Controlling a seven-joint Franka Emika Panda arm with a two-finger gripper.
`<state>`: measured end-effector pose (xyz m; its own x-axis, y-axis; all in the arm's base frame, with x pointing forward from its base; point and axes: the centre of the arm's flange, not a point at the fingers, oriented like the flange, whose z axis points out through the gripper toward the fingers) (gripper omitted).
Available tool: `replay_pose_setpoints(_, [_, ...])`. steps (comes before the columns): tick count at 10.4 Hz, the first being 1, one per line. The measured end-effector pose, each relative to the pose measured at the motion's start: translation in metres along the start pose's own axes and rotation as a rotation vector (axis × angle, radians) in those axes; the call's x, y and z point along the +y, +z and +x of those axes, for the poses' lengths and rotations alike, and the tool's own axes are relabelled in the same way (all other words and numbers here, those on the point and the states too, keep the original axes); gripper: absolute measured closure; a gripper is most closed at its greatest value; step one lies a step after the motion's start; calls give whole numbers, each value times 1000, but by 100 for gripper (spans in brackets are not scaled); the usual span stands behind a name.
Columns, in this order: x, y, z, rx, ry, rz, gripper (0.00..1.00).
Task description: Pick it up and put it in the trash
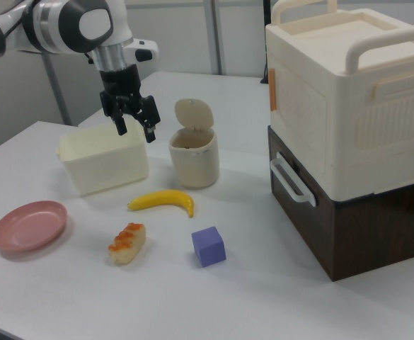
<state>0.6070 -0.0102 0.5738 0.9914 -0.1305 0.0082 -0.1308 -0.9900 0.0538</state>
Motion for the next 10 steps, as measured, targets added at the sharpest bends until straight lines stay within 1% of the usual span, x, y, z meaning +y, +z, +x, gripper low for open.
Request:
replay_pose_setpoints(2, [-1, 10, -5, -21, -8, -21, 0])
replay_pose_setpoints(4, [-1, 11, -10, -28, -13, -23, 0])
replay_pose_setpoints(5, [0, 11, -14, -30, -32, -22, 0])
replay_pose_setpoints(6, [1, 11, -20, -36, -44, -22, 0])
replay_pose_setpoints(8, [0, 13, -43, -32, -60, -19, 0])
replay_pose_setpoints(10, [0, 10, -53, -25, -61, -18, 0])
